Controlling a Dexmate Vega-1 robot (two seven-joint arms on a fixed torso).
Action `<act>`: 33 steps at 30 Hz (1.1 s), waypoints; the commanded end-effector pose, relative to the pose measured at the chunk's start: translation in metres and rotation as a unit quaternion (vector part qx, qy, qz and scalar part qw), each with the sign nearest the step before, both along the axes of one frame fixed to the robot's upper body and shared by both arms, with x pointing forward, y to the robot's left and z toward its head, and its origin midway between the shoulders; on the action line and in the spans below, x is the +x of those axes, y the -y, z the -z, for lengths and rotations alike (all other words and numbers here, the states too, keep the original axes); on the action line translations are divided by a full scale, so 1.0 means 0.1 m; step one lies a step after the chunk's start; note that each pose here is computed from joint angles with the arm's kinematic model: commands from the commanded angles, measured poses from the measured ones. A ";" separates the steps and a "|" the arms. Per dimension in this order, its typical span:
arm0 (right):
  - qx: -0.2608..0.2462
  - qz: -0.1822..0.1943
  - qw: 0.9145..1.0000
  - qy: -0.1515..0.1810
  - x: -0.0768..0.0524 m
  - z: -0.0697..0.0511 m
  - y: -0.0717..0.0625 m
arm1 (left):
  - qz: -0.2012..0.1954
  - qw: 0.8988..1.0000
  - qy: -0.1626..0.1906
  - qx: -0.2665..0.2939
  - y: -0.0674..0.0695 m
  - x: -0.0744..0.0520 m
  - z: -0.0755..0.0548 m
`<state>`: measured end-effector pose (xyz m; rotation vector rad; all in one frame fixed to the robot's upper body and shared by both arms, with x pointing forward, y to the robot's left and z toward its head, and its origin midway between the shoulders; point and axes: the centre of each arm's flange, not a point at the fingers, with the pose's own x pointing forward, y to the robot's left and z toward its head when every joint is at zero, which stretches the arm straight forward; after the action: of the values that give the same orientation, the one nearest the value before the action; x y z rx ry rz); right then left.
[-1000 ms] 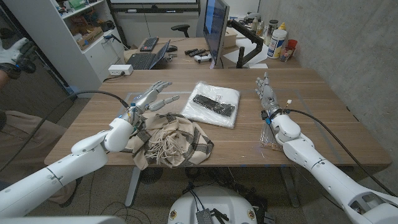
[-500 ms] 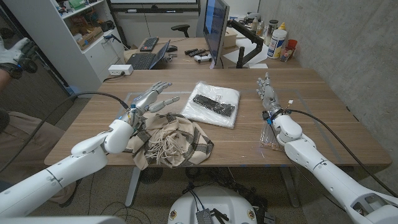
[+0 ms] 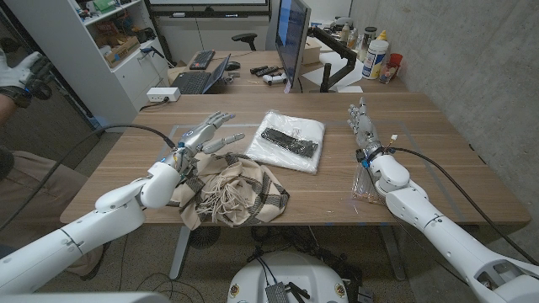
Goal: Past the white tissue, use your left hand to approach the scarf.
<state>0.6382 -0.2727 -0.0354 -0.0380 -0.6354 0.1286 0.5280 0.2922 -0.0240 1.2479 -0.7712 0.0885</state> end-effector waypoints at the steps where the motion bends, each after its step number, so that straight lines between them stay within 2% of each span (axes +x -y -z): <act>1: 0.002 0.005 1.000 -0.005 -0.02 0.05 0.05 | 0.014 1.000 -0.015 0.013 -0.01 0.00 0.07; 12: -0.002 0.008 1.000 -0.011 -0.01 0.06 0.09 | 0.029 0.999 -0.019 0.007 0.00 0.00 0.17; 28: -0.009 0.010 1.000 -0.018 0.01 0.06 0.13 | 0.059 0.998 -0.026 -0.025 -0.06 0.08 0.37; 33: -0.011 0.010 1.000 -0.021 0.02 0.06 0.12 | 0.063 0.997 -0.025 -0.032 -0.07 0.08 0.39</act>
<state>0.6384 -0.2843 -0.0418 -0.0539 -0.6020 0.1140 0.5337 0.2973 -0.0542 1.1776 -0.7831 -0.0036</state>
